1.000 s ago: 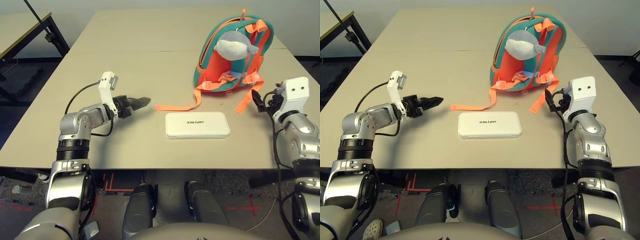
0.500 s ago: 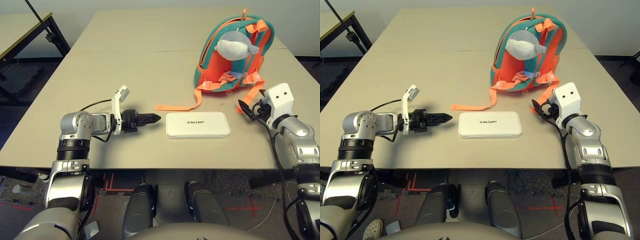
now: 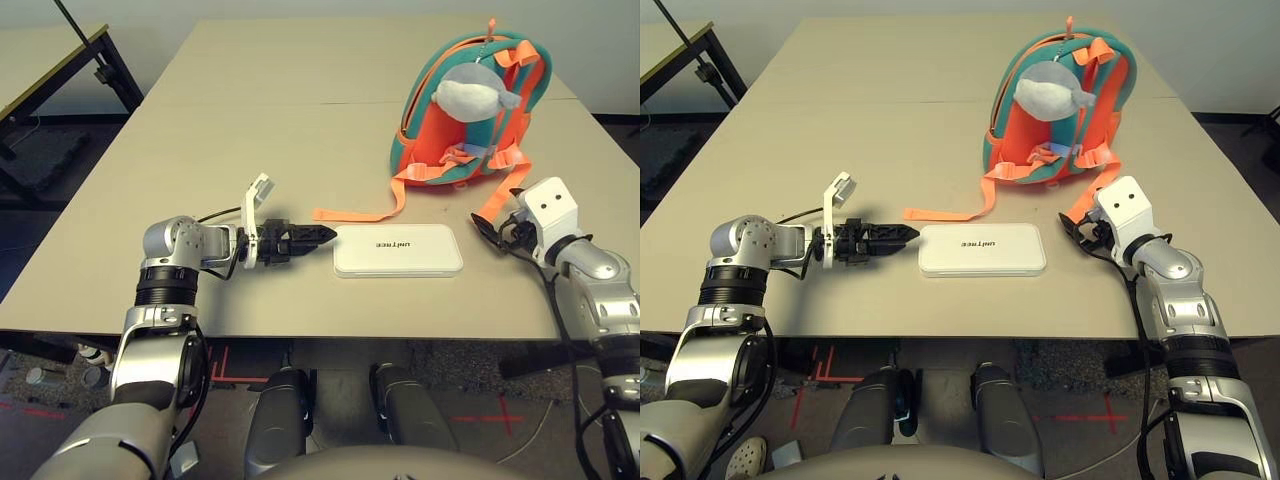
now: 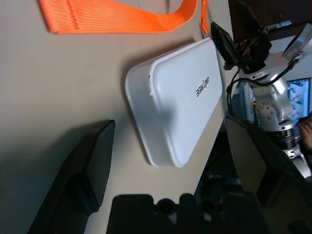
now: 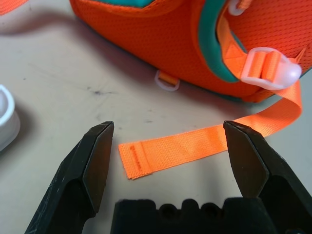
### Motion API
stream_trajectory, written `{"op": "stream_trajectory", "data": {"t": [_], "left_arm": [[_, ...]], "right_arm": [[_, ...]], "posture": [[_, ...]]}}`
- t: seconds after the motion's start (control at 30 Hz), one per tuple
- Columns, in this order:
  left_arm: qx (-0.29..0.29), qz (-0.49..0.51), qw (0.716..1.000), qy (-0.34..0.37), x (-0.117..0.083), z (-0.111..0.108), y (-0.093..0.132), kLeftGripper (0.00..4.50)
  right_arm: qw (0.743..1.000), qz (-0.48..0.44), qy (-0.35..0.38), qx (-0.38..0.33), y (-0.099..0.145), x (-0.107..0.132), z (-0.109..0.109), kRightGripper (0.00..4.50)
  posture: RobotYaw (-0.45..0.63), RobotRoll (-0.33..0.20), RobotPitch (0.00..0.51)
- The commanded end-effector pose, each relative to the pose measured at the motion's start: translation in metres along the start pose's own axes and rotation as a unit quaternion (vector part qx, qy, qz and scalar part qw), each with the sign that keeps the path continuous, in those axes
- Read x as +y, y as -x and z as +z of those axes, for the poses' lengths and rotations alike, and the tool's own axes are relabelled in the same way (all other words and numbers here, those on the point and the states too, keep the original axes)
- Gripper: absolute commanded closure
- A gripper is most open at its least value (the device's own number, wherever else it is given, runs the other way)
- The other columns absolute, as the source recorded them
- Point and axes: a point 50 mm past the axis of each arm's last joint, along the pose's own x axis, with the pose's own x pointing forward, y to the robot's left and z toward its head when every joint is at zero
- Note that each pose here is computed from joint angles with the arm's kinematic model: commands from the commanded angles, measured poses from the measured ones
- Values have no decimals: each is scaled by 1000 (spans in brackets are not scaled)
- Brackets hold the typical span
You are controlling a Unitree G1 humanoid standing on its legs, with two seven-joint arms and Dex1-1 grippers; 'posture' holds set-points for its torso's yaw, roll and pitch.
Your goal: Put the pencil case into the backpack and zip it.
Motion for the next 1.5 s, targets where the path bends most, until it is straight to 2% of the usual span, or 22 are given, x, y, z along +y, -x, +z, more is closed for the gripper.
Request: {"op": "stream_trajectory", "data": {"t": [0.03, 0.3, 0.37, 0.47, 0.73, 1.03, 1.5], "left_arm": [[32, 6, 999, 29, 5, -9, -8, 0], [52, -5, 997, 49, 2, -12, -9, 0], [56, -3, 997, 53, 4, -14, -8, 0], [61, 4, 997, 54, 7, -17, -7, 0], [55, 13, 997, 54, 9, -17, -6, 0], [54, 17, 997, 54, 10, -19, -6, 0], [58, 22, 997, 49, 11, -21, -8, 0]], "right_arm": [[1000, 21, 20, 5, 2, 4, 0, 16], [997, 56, 40, 17, 6, 9, 0, 16], [997, 67, 45, 20, 7, 11, 0, 389], [995, 83, 51, 27, 8, 13, 0, 1293], [983, 160, 70, 61, 12, 26, -6, 4450], [970, 220, 64, 74, 15, 37, -3, 4450], [962, 253, 66, 71, 21, 34, 14, 4450]], "posture": [[-196, 0, 112], [-206, 0, 116], [-206, 0, 117], [-203, 0, 118], [-197, 0, 118], [-192, 0, 119], [-198, 0, 121]]}}
